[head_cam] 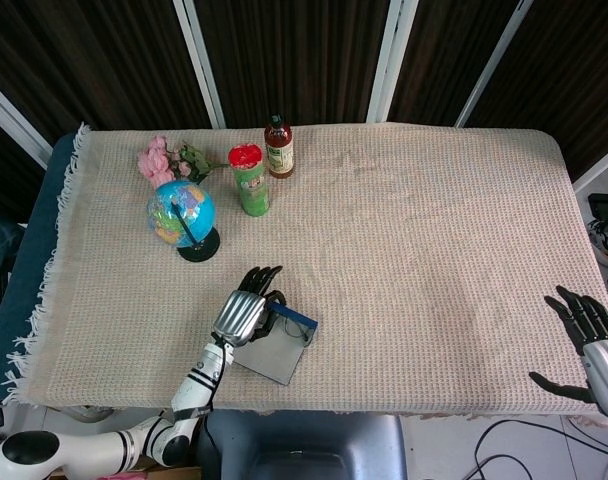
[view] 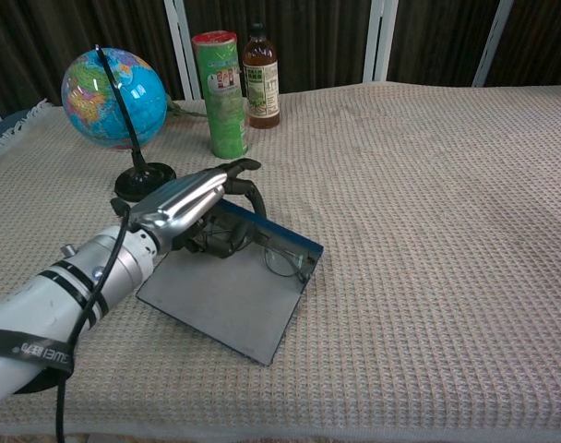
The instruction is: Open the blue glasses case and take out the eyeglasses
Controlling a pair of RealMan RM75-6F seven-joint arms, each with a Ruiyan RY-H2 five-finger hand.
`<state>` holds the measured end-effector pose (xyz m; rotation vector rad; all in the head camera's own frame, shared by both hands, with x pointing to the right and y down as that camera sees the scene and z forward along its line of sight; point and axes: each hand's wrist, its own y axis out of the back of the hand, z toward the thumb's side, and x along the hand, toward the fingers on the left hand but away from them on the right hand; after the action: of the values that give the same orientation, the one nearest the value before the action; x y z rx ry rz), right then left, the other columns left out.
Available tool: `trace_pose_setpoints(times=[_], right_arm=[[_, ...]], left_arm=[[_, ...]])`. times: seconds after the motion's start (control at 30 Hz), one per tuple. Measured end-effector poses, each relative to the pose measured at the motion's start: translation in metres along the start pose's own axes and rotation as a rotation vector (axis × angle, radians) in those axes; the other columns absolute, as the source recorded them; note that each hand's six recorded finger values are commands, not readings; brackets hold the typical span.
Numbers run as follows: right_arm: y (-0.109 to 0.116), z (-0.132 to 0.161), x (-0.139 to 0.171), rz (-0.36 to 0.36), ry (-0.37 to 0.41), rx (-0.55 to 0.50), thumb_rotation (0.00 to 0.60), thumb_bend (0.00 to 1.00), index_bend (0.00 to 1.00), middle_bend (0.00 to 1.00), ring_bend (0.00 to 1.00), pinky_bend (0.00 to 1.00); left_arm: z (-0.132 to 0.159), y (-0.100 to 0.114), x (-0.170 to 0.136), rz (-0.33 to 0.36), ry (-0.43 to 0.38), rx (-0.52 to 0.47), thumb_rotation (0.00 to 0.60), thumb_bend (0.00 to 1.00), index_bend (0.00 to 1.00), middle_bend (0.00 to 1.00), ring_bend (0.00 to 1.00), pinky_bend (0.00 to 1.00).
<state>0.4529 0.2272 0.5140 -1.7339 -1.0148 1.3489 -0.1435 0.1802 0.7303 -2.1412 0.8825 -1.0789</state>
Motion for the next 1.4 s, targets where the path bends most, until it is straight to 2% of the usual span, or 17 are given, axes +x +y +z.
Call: trace_pose_setpoints(times=[0.4, 0.5, 0.63, 0.77, 1.07, 1.23, 1.4], right_arm=[[0.0, 0.0, 0.0, -0.001, 0.0, 0.003, 0.6, 0.18, 0.0, 0.0, 0.0, 0.0], [0.0, 0.0, 0.0, -0.001, -0.001, 0.003, 0.6, 0.18, 0.0, 0.0, 0.0, 0.0], [0.001, 0.0, 0.001, -0.003, -0.003, 0.001, 0.6, 0.18, 0.0, 0.0, 0.0, 0.0], [0.001, 0.0, 0.001, -0.003, -0.002, 0.001, 0.6, 0.18, 0.0, 0.0, 0.0, 0.0], [0.001, -0.001, 0.002, -0.004, -0.003, -0.001, 0.6, 0.18, 0.0, 0.0, 0.0, 0.0], [0.001, -0.001, 0.002, -0.004, -0.004, -0.001, 0.6, 0.18, 0.0, 0.0, 0.0, 0.0], [0.002, -0.002, 0.002, -0.006, -0.006, -0.001, 0.6, 0.18, 0.0, 0.0, 0.0, 0.0]], left_arm=[[-0.002, 0.007, 0.0, 0.085, -0.002, -0.11, 0.6, 0.6, 0.66, 0.05, 0.0, 0.0], [-0.002, 0.012, 0.001, 0.126, -0.001, -0.142, 0.6, 0.6, 0.65, 0.05, 0.0, 0.0], [-0.003, 0.022, 0.001, 0.219, -0.003, -0.168, 0.6, 0.61, 0.64, 0.06, 0.0, 0.0], [-0.009, 0.03, 0.0, 0.303, -0.009, -0.142, 0.6, 0.61, 0.64, 0.06, 0.0, 0.0], [-0.015, 0.029, -0.003, 0.383, -0.033, -0.048, 0.6, 0.61, 0.64, 0.07, 0.0, 0.0], [-0.016, 0.028, -0.006, 0.426, -0.041, -0.053, 0.6, 0.61, 0.64, 0.07, 0.0, 0.0], [-0.021, 0.026, -0.007, 0.439, -0.03, -0.08, 0.6, 0.61, 0.63, 0.07, 0.0, 0.0]])
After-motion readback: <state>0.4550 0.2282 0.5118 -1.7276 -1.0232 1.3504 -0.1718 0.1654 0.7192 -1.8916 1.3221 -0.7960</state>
